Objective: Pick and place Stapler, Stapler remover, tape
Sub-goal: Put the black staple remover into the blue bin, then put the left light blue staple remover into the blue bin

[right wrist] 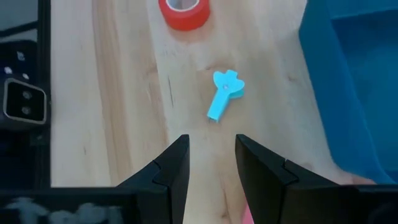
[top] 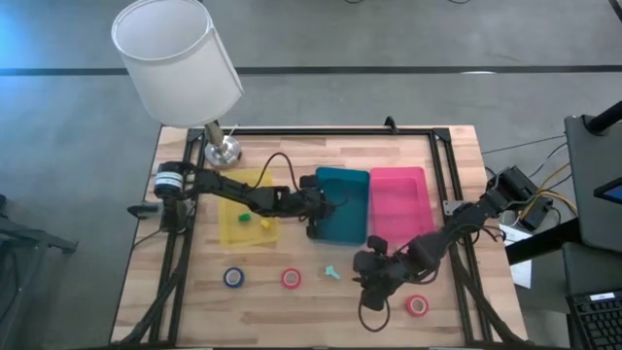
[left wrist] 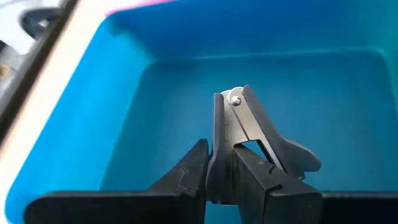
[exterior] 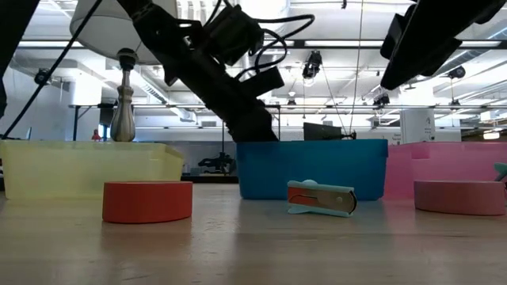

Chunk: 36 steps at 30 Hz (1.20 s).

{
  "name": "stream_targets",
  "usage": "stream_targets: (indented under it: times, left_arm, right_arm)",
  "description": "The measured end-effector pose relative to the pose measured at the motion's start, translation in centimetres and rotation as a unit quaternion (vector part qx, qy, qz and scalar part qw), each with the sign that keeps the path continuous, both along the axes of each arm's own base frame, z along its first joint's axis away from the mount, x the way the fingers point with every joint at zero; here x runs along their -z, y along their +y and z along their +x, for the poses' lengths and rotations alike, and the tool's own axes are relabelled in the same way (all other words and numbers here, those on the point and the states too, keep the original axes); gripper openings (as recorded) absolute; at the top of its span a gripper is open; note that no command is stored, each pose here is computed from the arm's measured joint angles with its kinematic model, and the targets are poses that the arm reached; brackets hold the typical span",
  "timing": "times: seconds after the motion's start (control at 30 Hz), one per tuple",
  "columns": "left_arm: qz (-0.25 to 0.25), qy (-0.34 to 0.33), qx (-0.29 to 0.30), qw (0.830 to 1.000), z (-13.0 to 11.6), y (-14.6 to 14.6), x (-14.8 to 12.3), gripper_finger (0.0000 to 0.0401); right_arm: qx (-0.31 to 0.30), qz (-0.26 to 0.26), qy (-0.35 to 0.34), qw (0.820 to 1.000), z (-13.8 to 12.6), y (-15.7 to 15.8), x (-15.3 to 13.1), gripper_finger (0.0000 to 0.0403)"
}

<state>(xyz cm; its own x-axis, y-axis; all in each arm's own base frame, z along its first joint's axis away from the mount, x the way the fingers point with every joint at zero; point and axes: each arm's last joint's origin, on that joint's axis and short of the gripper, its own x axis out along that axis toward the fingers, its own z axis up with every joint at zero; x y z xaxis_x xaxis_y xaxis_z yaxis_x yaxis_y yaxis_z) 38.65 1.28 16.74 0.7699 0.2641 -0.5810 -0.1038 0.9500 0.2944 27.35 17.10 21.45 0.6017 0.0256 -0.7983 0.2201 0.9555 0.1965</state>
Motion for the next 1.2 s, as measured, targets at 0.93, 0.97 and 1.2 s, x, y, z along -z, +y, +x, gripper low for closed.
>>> stream_targets:
  times: [0.93,0.97,1.2]
  left_arm:
    - [-0.02,0.13,0.087,0.987,3.7,2.0,0.5,0.0071]
    - [-0.017,0.134,0.089,0.987,3.9,2.0,0.3,0.0078]
    - [-0.01,0.126,0.093,0.988,4.7,2.1,-0.5,0.0139]
  right_arm:
    - [0.014,0.032,-0.021,0.999,0.0,0.6,0.0,0.0123]
    - [0.013,0.033,-0.022,0.999,0.0,0.7,0.0,0.0123]
    - [0.007,0.029,-0.019,0.999,-0.2,0.8,0.1,0.0123]
